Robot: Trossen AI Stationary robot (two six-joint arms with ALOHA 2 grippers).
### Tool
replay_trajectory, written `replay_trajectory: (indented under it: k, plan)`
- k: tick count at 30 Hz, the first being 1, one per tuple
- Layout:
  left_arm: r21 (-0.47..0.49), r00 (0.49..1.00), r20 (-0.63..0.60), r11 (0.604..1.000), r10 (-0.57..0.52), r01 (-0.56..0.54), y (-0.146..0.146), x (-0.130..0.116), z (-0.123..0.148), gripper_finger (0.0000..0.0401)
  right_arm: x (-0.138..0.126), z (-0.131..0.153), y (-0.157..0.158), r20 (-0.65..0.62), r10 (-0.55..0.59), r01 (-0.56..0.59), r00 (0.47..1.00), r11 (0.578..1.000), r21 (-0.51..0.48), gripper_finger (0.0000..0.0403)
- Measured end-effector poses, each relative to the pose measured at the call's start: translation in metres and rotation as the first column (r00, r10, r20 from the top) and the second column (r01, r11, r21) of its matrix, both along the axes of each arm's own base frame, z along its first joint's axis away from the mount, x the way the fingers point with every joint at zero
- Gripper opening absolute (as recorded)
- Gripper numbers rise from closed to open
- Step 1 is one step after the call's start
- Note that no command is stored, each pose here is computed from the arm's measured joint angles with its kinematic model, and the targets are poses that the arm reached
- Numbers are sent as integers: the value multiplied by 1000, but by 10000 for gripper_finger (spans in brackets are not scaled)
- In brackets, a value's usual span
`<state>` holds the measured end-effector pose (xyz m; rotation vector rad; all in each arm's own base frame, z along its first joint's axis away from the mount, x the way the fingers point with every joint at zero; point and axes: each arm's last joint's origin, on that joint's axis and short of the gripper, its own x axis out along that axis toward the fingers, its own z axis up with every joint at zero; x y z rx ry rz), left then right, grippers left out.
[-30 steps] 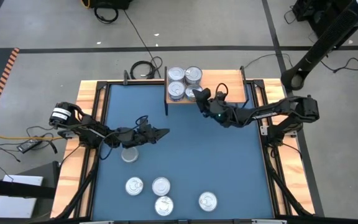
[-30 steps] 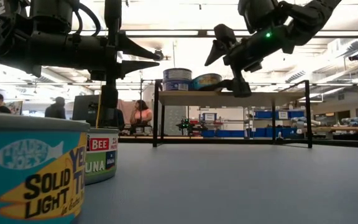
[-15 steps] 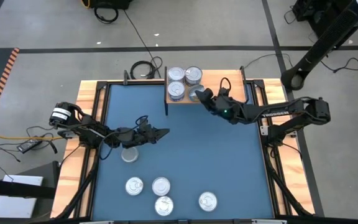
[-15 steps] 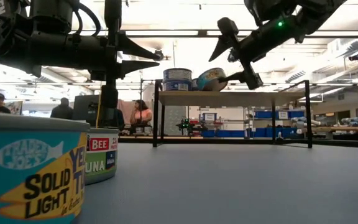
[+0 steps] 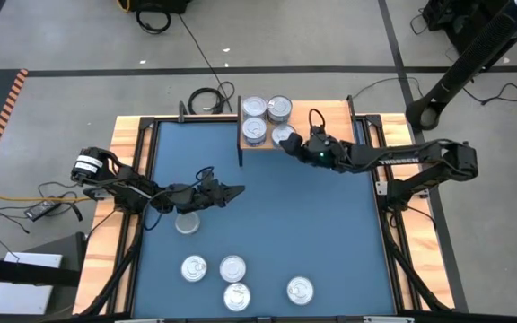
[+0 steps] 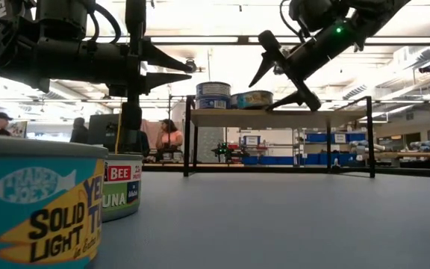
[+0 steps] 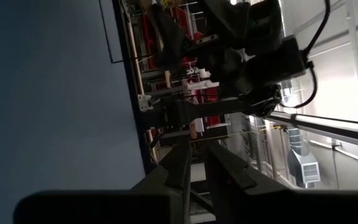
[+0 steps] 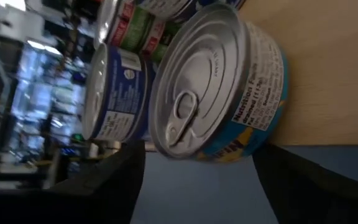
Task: Stack canned seafood by type on shelf
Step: Put the yellow blue tuna can on the shelf, then stack the yellow blue tuna can on top of the yellow blue tuna can on the shelf
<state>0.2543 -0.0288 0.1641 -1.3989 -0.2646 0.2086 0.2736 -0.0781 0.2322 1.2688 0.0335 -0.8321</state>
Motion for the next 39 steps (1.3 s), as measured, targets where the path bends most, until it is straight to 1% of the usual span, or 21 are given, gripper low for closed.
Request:
replay_trajectory:
  k: [4, 7, 10, 12, 14, 15, 16, 18, 20, 23, 24, 26, 27, 29, 30, 31, 34, 35, 37, 39]
  plan:
    - [2, 1000, -1, 1000, 0, 0, 0, 0, 0, 49, 2, 11, -2, -69, 57, -57, 996, 998, -4, 299]
    - [2, 1000, -1, 1000, 0, 0, 0, 0, 0, 49, 6, 26, -3, -74, 84, -87, 994, 995, -39, 295]
    - [2, 1000, -1, 1000, 0, 0, 0, 0, 0, 49, 7, 34, -4, -125, 110, -118, 986, 991, -56, 291]
    - [3, 1000, 0, 1000, -20, 20, -1, 0, 0, 49, 6, 35, -2, -179, 174, -184, 968, 982, -42, 289]
    - [24, 997, 9, 996, -83, 83, -2, 1, 1, 49, 2, 35, 2, -232, 283, -293, 930, 956, -9, 288]
    - [45, 992, 21, 991, -125, 124, -3, 1, 3, 49, 1, 34, 8, -244, 362, -369, 900, 929, 18, 288]
    - [62, 984, 35, 983, -173, 171, -5, 1, 5, 49, -1, 35, 15, -246, 445, -447, 861, 893, 49, 288]
    - [77, 959, 54, 959, -277, 273, -8, 1, 7, 49, -5, 35, 35, -239, 603, -592, 761, 797, 125, 288]
    - [85, 921, 56, 921, -386, 381, -14, 0, 7, 49, -8, 35, 59, -236, 709, -690, 665, 703, 171, 288]
    - [85, 842, 73, 845, -534, 529, -28, -3, 9, 49, -14, 35, 99, -257, 804, -786, 536, 587, 196, 287]
    - [88, 818, 78, 821, -570, 564, -34, -4, 9, 49, -15, 34, 112, -257, 830, -813, 495, 547, 200, 288]
    - [95, 782, 100, 788, -615, 608, -46, -8, 11, 49, -15, 29, 137, -257, 870, -862, 420, 471, 187, 287]
    - [91, 765, 109, 773, -635, 628, -52, -10, 13, 49, -15, 26, 149, -260, 880, -878, 398, 447, 171, 285]
    - [76, 732, 129, 743, -669, 666, -66, -14, 18, 49, -15, 19, 169, -260, 892, -904, 369, 410, 123, 278]
    - [70, 716, 145, 729, -683, 681, -73, -15, 22, 49, -14, 14, 177, -258, 895, -911, 363, 399, 102, 273]
    - [65, 706, 160, 721, -690, 690, -80, -17, 25, 49, -15, 9, 183, -256, 893, -911, 369, 402, 89, 268]
    - [52, 692, 154, 705, -706, 708, -103, -24, 36, 44, -15, -7, 197, -258, 880, -898, 400, 432, 80, 253]
    - [45, 687, 125, 696, -715, 716, -110, -25, 39, 40, -15, -13, 201, -260, 874, -892, 411, 444, 83, 249]
    - [28, 675, 20, 676, -737, 737, -125, -30, 42, 29, -14, -24, 205, -258, 862, -877, 437, 471, 89, 245]
    - [11, 660, -120, 664, -742, 748, -139, -35, 47, 16, -12, -34, 210, -258, 860, -874, 440, 477, 97, 243]
